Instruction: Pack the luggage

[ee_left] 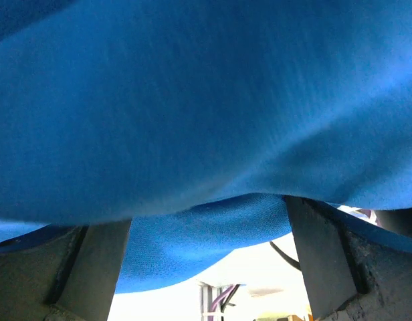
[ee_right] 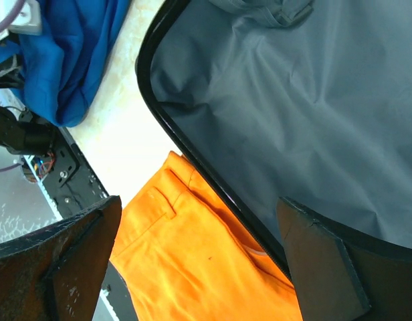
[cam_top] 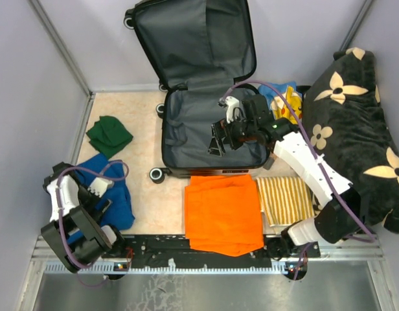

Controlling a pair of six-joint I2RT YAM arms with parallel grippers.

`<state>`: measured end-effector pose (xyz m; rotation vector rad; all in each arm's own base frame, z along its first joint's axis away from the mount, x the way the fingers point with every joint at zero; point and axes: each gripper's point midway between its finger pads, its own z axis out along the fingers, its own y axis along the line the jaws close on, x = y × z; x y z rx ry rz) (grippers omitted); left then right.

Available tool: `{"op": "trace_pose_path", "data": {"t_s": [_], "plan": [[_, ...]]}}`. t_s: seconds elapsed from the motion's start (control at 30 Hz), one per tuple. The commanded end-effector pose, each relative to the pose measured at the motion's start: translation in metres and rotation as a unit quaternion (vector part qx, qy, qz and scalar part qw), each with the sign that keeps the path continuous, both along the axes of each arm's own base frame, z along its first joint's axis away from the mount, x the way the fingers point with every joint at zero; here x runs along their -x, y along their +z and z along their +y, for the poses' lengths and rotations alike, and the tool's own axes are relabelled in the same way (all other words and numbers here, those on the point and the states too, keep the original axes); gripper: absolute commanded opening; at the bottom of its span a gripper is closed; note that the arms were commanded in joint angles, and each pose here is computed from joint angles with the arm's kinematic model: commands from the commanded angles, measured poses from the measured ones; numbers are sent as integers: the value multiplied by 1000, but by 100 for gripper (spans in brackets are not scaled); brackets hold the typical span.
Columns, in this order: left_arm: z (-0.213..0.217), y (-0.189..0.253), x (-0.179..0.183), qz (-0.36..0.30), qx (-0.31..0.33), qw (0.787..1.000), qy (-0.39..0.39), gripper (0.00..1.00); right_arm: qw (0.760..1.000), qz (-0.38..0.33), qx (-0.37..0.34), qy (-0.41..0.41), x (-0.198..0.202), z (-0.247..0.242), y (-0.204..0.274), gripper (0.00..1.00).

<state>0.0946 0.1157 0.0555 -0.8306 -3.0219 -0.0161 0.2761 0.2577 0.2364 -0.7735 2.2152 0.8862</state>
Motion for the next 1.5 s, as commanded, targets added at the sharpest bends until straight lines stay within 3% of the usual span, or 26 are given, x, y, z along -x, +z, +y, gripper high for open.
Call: {"op": "trace_pose_path", "data": {"t_s": [0.0,0.13,0.33,0.53,0.67,0.9,1.03,1.2,1.37,1.47], "plan": [[1,-24,-27,-40,26,999,-4,100,999,-25,-43,10,-9,16,28,99],[-13,-15,-75,-84,103,989,62,100,998,-16,-62,9,-14,26,31,99],[-50,-2,-136,-122,159,977,71,100,996,-11,-86,9,-25,62,41,99],[-65,5,-149,-115,169,976,68,100,995,-19,-92,26,-22,116,53,99],[-67,25,-154,-144,178,972,59,100,992,-25,-122,19,-10,162,60,99],[-53,104,-180,-236,220,938,129,100,985,-36,-162,44,6,240,66,99],[-36,116,-188,-269,208,926,164,100,990,-17,-135,42,-2,275,35,99],[-55,120,-214,-294,268,903,165,100,992,-8,-116,50,-4,292,11,99],[-86,84,-235,-242,250,931,111,99,993,-12,-101,54,-2,286,-2,99],[-92,48,-234,-175,234,953,79,93,993,-24,-97,57,0,279,0,99]]}}
